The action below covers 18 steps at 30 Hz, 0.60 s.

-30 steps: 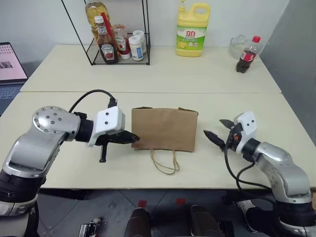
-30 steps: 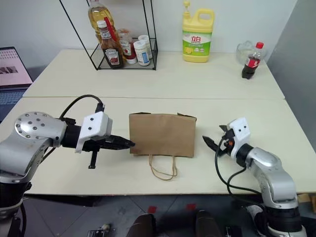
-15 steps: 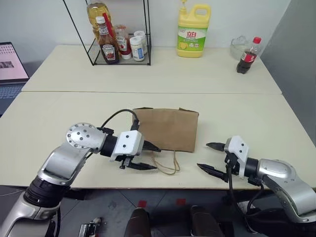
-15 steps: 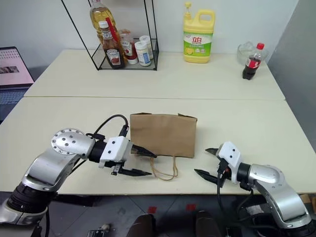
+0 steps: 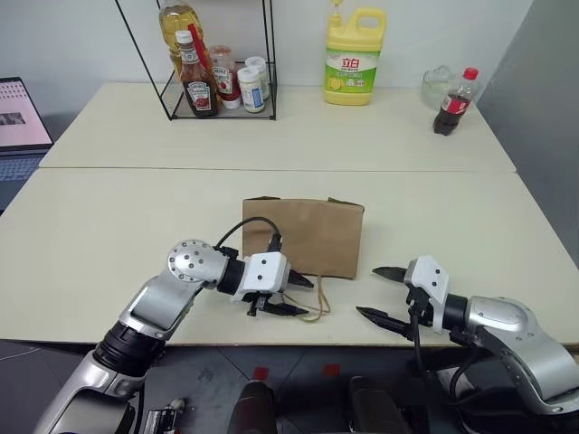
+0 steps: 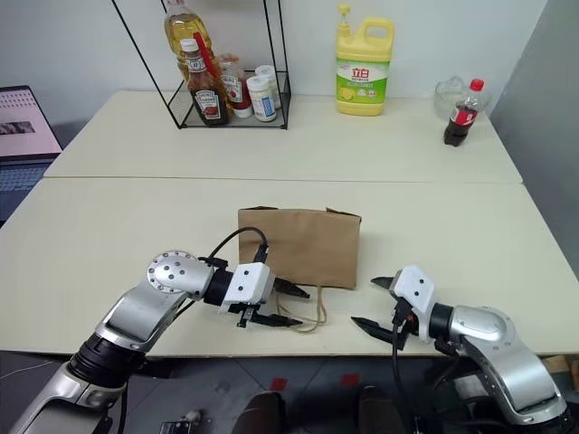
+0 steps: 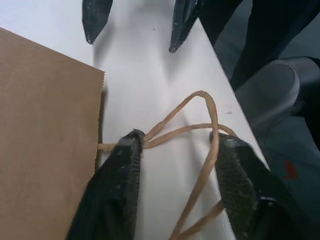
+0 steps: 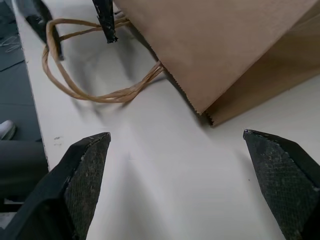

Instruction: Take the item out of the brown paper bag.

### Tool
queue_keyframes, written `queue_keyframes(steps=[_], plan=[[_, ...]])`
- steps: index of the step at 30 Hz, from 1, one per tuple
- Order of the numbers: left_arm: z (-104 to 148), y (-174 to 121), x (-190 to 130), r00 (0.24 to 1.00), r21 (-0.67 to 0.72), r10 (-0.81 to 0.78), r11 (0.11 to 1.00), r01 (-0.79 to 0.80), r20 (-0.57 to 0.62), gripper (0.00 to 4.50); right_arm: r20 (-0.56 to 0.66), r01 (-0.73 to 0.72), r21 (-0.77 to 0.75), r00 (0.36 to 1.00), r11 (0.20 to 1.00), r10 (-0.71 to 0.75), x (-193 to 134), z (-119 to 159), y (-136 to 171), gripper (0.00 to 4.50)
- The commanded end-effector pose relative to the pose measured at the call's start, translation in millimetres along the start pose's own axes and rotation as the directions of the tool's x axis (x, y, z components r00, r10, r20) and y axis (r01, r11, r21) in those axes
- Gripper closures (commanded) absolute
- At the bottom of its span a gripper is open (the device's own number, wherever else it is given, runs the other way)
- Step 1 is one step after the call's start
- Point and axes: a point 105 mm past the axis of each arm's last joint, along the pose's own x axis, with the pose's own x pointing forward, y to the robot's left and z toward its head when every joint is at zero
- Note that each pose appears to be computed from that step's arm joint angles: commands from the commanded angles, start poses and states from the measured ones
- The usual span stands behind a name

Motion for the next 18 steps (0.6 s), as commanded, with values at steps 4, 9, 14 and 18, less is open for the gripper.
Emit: queue_keyframes(steps=[4,9,14,18], plan=[[18.5,15.3,-10.4,0.995,-0.090,0.064,0.994,-0.057,0.080,4.48,0.012,-0.086,-0.123,0.996,0.989,0.088,-0.8,8.4,14.5,0.00],[24.1,39.0,-17.6,0.974,-0.252,0.187,0.956,-0.151,0.127,4.48,-0.008,-0.177,-0.223,0.984,0.959,0.180,5.1,4.5,29.2,0.00],[20.1,66.2,-25.3,0.923,-0.419,0.358,0.866,-0.274,0.137,4.48,0.023,-0.249,-0.365,0.961,0.897,0.275,16.8,8.0,41.5,0.00],[22.0,72.5,-27.2,0.908,-0.453,0.393,0.842,-0.293,0.144,4.48,0.049,-0.250,-0.429,0.953,0.868,0.299,23.4,10.9,41.6,0.00]])
